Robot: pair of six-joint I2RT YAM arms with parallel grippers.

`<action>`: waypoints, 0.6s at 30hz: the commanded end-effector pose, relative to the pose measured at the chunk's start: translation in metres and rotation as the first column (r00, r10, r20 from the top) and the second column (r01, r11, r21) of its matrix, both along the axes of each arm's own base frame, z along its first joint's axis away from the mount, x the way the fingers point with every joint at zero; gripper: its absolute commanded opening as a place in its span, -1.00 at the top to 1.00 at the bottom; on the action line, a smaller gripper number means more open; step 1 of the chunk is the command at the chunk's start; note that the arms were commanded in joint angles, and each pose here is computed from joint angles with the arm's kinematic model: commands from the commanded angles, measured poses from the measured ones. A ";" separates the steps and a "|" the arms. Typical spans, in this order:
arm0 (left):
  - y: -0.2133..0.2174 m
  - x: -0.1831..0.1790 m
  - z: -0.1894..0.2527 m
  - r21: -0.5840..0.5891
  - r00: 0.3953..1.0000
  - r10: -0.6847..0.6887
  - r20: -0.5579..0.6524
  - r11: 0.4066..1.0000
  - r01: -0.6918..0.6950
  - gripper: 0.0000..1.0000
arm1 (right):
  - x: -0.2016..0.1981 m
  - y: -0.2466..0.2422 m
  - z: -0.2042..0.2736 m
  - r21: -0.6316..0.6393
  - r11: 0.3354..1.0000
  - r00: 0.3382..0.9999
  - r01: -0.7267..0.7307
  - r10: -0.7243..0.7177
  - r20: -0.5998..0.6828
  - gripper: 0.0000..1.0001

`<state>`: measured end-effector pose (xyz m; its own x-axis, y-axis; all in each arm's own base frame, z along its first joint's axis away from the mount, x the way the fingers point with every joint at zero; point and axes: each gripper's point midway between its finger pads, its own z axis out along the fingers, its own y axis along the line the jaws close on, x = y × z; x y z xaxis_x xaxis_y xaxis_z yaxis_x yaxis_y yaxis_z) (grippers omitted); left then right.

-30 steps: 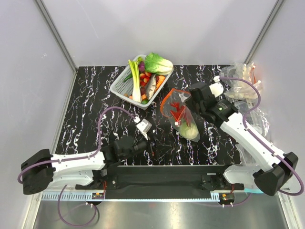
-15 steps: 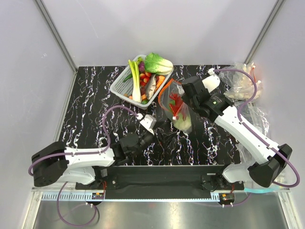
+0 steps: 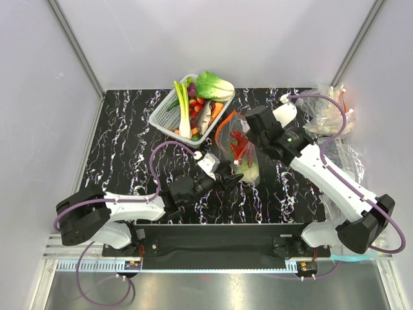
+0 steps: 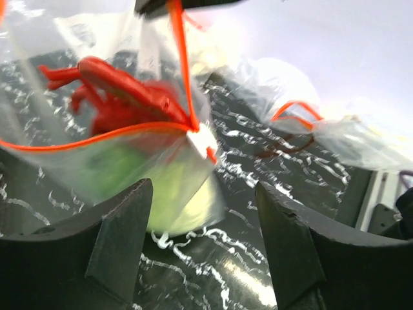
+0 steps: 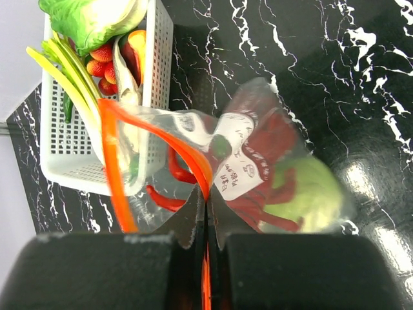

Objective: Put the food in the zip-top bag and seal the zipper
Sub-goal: Adjust the zipper food storage bag at the center of the board.

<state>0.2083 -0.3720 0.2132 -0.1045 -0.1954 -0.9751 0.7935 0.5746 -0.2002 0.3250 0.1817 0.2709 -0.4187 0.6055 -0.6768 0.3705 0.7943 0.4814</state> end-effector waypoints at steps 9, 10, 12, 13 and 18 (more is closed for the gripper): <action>-0.021 0.015 0.056 -0.171 0.997 -0.016 0.082 0.985 0.030 -0.05 | -0.007 -0.006 0.023 0.068 0.998 0.997 0.008 -0.014 0.082 1.00; -0.022 0.017 0.060 -0.191 0.996 -0.015 0.087 0.981 0.031 0.13 | -0.007 -0.006 0.023 0.066 0.998 0.997 0.008 -0.013 0.081 1.00; -0.023 0.020 0.057 -0.198 0.996 -0.014 0.086 0.980 0.031 0.42 | -0.009 -0.007 0.022 0.067 0.998 0.997 0.011 -0.016 0.080 1.00; -0.023 0.022 0.058 -0.202 0.996 -0.011 0.087 0.979 0.028 0.76 | -0.010 -0.009 0.022 0.066 0.998 0.997 0.014 -0.019 0.080 1.00; -0.013 0.021 0.057 -0.206 0.998 -0.015 0.065 0.978 0.028 1.00 | -0.015 -0.020 0.022 0.006 1.000 0.996 0.010 -0.011 0.083 1.00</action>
<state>0.2310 -0.3913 0.2228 -0.1088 -0.2576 -0.9601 0.7992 0.5516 -0.2386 0.3121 0.1702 0.2671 -0.4182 0.6017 -0.6805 0.3692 0.7970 0.4779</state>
